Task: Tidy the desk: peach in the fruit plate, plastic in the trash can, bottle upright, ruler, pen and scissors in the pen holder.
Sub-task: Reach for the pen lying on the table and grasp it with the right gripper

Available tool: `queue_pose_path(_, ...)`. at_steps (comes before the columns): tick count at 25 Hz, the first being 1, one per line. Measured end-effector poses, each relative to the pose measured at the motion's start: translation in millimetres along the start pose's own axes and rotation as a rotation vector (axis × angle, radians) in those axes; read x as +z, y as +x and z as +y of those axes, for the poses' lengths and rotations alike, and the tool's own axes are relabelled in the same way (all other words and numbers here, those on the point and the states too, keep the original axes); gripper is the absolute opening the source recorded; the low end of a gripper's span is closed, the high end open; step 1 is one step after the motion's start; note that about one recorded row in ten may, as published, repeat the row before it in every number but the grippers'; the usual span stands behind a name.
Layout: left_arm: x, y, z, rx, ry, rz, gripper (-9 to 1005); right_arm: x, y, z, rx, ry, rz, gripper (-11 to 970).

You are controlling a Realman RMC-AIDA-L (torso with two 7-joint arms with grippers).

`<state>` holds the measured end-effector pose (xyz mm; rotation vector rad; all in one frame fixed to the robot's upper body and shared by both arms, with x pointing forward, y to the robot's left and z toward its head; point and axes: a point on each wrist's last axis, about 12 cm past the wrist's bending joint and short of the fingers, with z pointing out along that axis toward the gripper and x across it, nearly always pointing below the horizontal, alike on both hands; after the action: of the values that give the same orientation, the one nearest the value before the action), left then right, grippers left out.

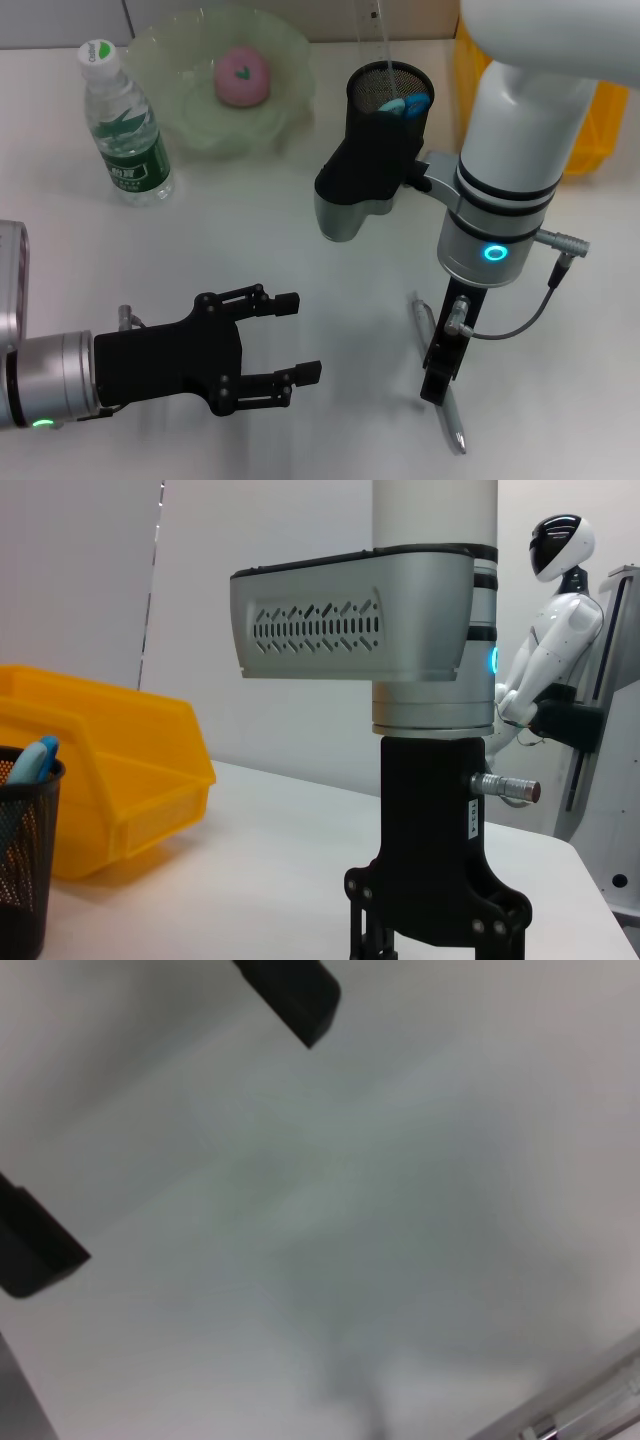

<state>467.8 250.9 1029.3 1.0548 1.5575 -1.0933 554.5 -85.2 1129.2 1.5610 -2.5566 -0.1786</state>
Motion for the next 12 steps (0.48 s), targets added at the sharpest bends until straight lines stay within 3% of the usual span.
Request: queue_pose_path(12,0.1,-0.6,0.6,0.002,0.001,0.000,783,4.9,-4.1,3.9,-0.035,0.023,0.007,627)
